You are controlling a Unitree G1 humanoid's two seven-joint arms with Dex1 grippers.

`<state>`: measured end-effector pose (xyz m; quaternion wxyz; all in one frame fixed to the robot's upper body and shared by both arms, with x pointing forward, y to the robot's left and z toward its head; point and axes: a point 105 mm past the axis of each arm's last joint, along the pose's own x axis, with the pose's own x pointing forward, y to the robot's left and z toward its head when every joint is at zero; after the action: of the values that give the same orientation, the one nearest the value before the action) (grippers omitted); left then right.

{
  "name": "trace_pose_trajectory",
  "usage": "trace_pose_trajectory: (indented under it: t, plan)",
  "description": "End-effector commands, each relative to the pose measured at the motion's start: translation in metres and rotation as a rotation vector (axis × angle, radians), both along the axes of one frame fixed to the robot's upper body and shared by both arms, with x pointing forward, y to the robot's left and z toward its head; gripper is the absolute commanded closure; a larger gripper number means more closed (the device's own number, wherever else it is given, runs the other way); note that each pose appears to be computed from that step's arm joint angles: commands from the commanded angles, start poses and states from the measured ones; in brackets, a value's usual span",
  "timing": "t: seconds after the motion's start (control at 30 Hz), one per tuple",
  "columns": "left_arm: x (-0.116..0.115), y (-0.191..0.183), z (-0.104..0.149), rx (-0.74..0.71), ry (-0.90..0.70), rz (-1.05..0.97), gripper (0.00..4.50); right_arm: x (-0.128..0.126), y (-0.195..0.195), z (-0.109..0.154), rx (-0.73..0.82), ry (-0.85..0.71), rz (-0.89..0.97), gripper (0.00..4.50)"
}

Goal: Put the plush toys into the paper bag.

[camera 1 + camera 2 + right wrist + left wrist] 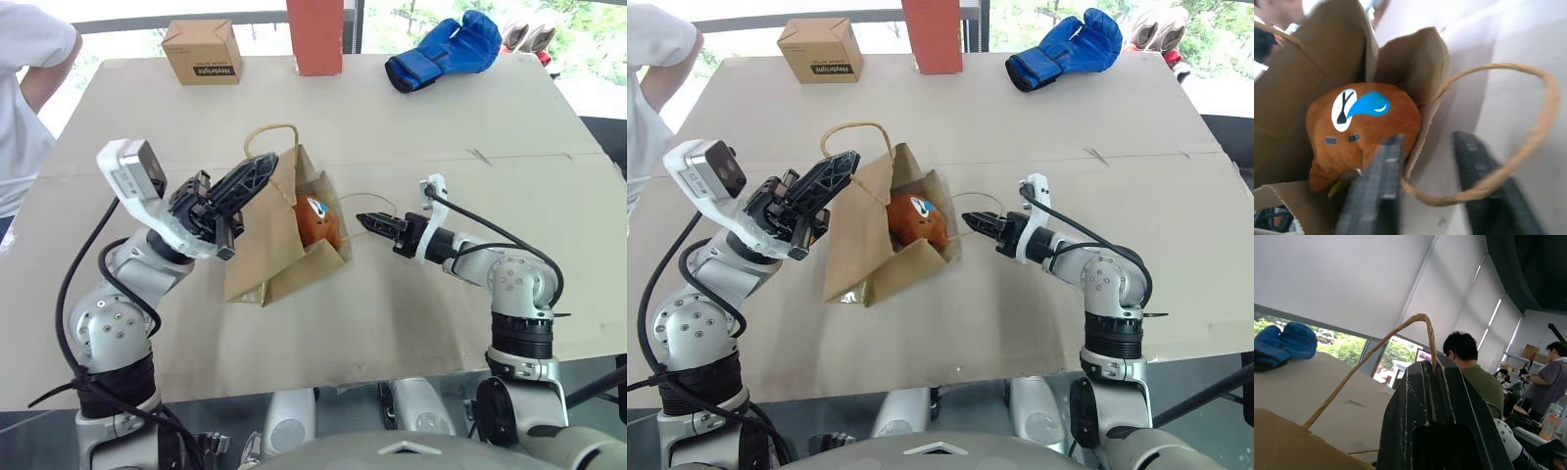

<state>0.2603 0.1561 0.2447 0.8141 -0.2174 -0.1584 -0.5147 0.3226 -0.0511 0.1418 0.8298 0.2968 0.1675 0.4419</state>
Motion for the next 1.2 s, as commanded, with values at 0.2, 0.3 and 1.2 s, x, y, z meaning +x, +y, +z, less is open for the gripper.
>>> trace_pose_trajectory:
  t: [0.2,0.3,1.2]
  plan:
    - [0.037,0.037,0.034,-0.008,-0.113,0.16,4.5,-0.039,0.009,0.147,0.184,-0.478,0.107,4.43]
    - [0.054,0.039,0.034,0.046,-0.125,0.173,4.5,-0.047,0.011,0.161,0.131,-0.542,0.098,4.43]
    - [0.035,0.025,-0.054,0.426,0.129,-0.11,0.0,-0.063,-0.045,0.051,-0.527,-0.493,0.014,3.68]
